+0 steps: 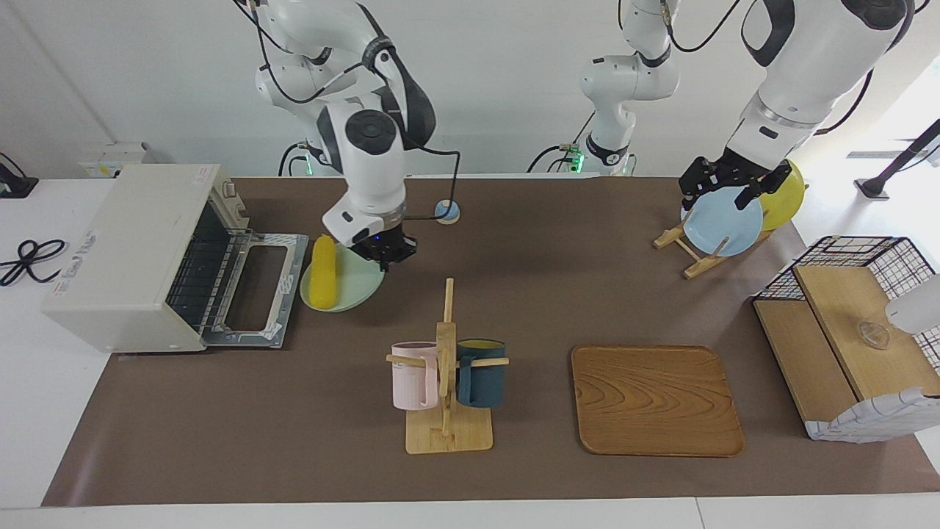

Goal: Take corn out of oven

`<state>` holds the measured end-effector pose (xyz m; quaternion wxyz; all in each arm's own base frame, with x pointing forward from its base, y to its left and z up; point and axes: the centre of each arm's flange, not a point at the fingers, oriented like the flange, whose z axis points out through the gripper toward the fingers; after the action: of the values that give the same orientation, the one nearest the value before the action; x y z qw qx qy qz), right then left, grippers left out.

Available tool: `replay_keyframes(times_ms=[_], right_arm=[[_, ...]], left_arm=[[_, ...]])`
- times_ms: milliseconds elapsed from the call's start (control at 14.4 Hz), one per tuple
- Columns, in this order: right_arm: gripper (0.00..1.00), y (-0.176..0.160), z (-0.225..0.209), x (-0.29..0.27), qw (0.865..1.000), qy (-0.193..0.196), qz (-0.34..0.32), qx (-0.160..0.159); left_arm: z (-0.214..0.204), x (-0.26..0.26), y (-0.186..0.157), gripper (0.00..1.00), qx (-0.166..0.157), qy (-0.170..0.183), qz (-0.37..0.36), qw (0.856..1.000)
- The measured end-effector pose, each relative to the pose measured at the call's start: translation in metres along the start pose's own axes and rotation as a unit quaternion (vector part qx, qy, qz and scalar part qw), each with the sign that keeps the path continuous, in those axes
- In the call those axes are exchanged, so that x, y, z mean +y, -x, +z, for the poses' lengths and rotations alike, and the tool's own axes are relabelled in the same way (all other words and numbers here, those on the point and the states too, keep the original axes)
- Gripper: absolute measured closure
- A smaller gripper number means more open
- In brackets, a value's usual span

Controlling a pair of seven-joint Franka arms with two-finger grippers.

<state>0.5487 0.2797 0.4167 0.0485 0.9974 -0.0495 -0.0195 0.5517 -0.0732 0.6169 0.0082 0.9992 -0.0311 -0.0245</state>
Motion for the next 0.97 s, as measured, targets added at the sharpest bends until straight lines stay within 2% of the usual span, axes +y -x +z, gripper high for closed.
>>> replay_keyframes(times_ms=[208,347,694,833,971], right_arm=[[0.97,0.008,0.043,-0.091,0.999,0.009,0.040,0.002],[0.97,0.007,0.065,-0.119,0.999,-0.007,0.046,0.004],[0.97,0.021,0.067,-0.144,0.996,-0.041,0.084,-0.002],[0.94,0.019,0.065,-0.144,0.994,-0.051,0.093,-0.003],[0.82,0.011,0.060,-0.139,0.993,-0.058,0.099,0.004]], left_arm=[[0.000,0.000,0.000,0.00,0.000,0.000,0.000,1.000],[0.000,0.000,0.000,0.00,0.000,0.000,0.000,1.000],[0.000,0.000,0.000,0.00,0.000,0.000,0.000,1.000],[0.000,0.000,0.000,0.00,0.001,0.000,0.000,1.000],[0.000,0.000,0.000,0.00,0.001,0.000,0.000,1.000]])
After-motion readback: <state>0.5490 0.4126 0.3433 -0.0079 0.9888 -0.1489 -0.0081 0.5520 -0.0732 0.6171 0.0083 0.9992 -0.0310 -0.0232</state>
